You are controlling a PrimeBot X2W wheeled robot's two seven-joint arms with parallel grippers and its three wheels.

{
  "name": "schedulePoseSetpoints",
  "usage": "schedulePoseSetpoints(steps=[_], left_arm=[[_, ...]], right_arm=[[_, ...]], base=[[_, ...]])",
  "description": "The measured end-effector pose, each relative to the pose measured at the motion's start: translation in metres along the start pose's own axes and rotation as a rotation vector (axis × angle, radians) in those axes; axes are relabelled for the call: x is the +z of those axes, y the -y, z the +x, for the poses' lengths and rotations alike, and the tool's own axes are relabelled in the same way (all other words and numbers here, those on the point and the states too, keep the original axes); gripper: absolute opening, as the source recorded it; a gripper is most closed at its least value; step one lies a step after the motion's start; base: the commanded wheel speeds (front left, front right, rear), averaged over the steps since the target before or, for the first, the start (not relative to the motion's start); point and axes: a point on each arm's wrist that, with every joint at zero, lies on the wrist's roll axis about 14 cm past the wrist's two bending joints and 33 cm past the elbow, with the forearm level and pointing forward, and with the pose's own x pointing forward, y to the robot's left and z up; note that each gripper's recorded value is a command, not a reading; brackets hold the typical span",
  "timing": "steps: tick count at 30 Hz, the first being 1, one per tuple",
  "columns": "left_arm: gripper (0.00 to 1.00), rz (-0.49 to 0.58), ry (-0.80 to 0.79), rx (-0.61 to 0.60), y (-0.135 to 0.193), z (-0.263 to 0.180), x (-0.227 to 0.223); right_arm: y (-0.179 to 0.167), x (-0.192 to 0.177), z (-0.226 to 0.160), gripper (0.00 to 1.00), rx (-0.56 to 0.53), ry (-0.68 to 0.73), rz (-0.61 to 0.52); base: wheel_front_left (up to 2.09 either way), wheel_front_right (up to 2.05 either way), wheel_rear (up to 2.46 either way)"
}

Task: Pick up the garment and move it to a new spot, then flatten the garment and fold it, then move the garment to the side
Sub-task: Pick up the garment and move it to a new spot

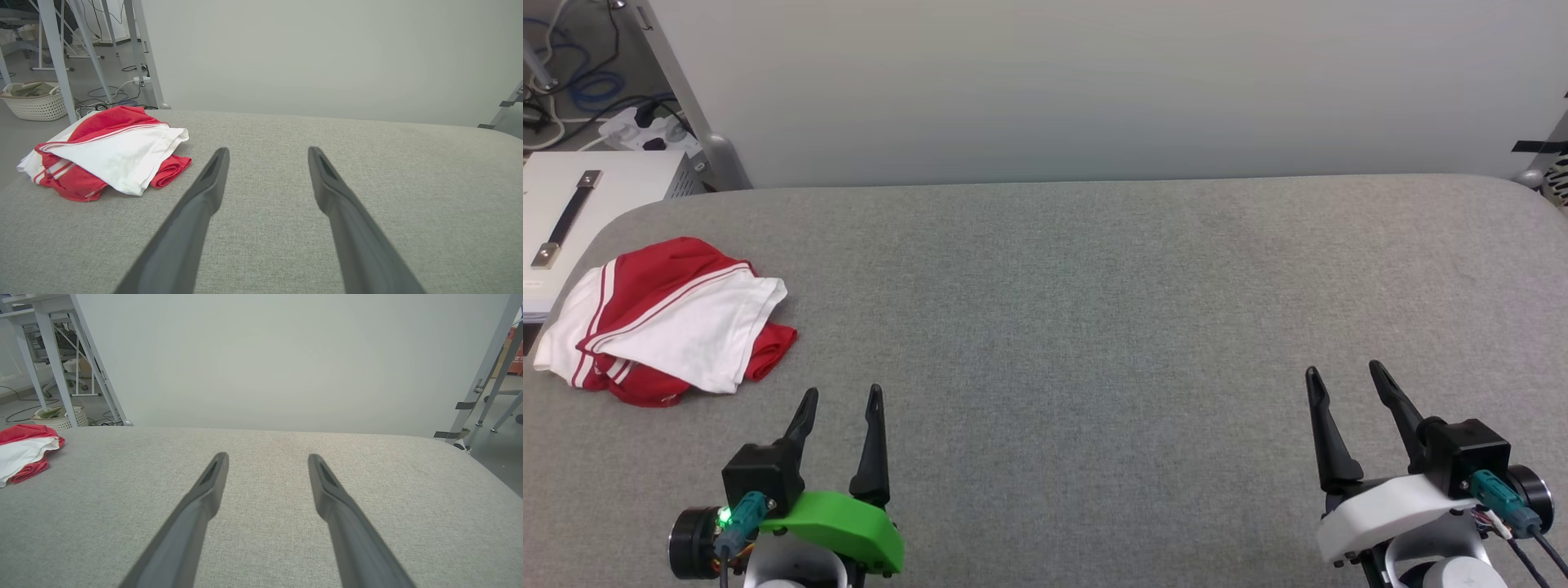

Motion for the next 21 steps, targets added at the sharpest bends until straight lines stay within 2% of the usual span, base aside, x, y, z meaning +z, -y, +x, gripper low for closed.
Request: schedulePoseSetpoints(steps=[12, 21], left_arm=[[1.0, -0.027, 0.007, 0.008, -0.004, -0.003, -0.002], [1.0, -0.041, 0.026, 0.062, -0.02, -0.014, 0.0]], right_arm=[[-0.005, -0.001, 0.002, 1.0, 0.016, 0.012, 0.012], [-0.027, -0.003, 0.009, 1.0, 0.081, 0.018, 0.028]], base=[[0.0, 0.0, 0.0], [0.0, 0.0, 0.0]])
